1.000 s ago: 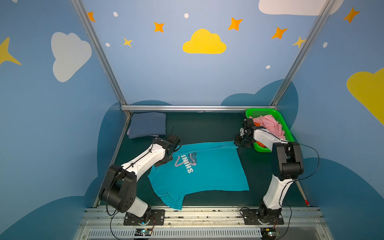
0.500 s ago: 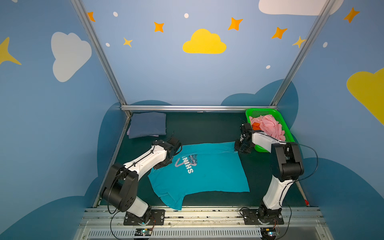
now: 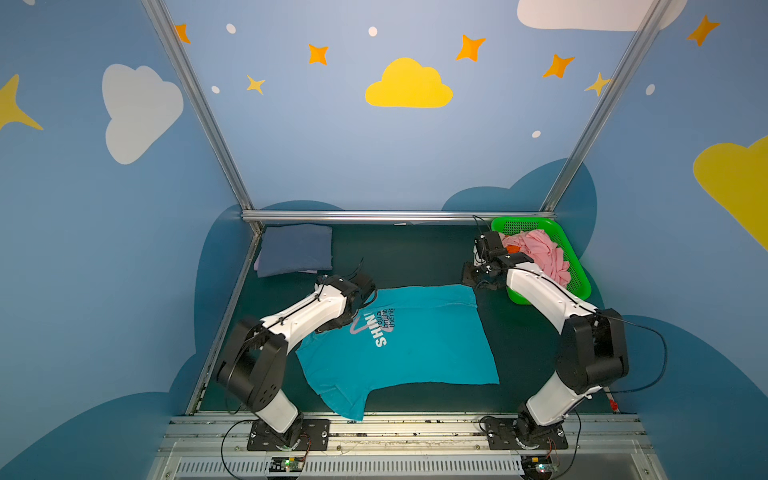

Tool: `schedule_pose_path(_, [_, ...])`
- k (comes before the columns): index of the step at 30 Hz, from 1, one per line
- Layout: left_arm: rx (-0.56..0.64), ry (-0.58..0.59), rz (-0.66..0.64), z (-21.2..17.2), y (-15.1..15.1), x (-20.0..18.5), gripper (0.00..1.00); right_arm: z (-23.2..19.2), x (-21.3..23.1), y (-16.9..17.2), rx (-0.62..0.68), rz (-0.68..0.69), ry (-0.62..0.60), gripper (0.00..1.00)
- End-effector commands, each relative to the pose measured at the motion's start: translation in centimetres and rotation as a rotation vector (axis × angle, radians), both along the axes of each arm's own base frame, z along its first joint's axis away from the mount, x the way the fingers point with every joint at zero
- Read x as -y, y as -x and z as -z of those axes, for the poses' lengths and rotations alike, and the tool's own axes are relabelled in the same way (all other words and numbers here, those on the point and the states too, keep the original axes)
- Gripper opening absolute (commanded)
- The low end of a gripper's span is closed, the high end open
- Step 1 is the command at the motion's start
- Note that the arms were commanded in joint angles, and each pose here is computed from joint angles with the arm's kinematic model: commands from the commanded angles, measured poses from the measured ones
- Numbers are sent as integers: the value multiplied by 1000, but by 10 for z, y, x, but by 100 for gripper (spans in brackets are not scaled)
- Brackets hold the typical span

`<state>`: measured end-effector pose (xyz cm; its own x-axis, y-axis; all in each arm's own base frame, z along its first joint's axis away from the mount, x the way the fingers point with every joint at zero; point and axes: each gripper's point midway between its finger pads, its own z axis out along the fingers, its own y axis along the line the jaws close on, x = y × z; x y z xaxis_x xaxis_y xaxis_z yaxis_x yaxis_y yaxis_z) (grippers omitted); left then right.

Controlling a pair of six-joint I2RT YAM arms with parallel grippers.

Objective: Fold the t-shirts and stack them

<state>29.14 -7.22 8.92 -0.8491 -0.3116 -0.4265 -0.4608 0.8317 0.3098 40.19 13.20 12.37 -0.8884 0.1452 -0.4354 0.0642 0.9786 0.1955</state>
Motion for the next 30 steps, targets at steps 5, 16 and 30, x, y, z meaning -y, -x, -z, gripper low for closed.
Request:
schedule_pose_path(5, [-27, 6, 87, 24, -53, 38, 71, 45, -26, -4, -169, -86, 6, 1])
schedule_pose_path(16, [-92, -28, 116, 49, -81, 47, 76, 97, -37, 22, -353, -98, -17, 0])
schedule_pose_path(30, [-77, -4, 68, 40, -80, 20, 74, 108, -14, 67, -396, -74, 63, 0])
